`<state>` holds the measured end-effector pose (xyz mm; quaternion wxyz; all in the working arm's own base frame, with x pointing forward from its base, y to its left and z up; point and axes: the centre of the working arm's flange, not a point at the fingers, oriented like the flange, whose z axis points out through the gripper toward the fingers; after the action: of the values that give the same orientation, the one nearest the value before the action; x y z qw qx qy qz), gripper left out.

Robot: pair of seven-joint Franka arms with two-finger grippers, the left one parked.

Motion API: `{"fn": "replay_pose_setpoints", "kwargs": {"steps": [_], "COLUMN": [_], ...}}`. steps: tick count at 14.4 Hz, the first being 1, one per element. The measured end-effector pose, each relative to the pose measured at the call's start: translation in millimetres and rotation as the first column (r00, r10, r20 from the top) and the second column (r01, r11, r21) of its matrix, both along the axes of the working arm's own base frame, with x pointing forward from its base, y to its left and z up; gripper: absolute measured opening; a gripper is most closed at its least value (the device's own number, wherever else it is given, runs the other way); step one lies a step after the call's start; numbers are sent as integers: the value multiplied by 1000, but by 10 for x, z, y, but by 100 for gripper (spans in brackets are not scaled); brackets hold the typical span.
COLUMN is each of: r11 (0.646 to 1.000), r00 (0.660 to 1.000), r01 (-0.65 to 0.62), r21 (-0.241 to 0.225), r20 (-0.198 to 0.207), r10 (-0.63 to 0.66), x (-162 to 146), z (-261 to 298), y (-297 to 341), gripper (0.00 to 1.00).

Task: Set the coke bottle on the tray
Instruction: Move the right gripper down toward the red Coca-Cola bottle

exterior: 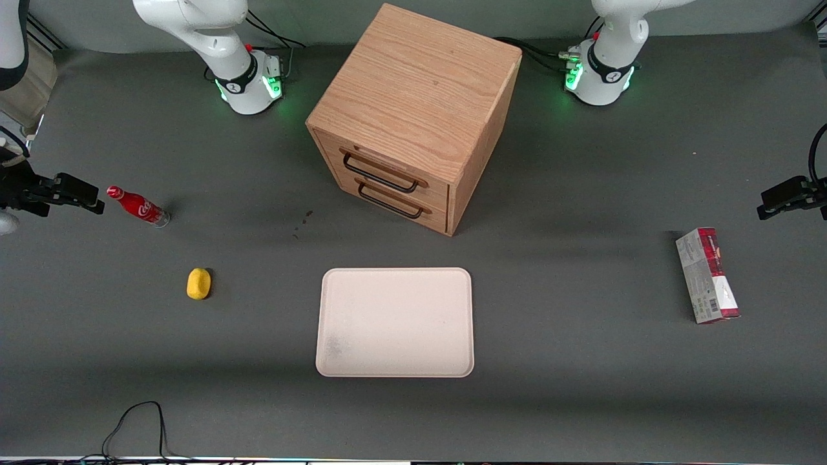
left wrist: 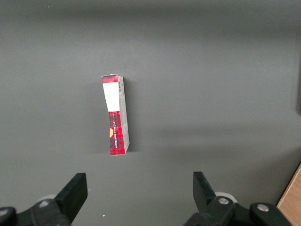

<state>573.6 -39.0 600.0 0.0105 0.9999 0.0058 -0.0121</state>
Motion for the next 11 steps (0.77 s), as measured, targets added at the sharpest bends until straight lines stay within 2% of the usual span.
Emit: {"fn": "replay_pose_setpoints", "kwargs": {"steps": [6, 9, 11], "r11": [1000, 1000, 999], "r00": [1000, 999, 998], "r01": [-2, -22, -43], "r21": [0, -2, 2], "r20": [-6, -31, -55], "r10": [2, 22, 43], "x": [-2, -35, -113], "z": [-14, -44, -70], "y": [-20, -175, -565], "gripper": [100, 100, 100]}}
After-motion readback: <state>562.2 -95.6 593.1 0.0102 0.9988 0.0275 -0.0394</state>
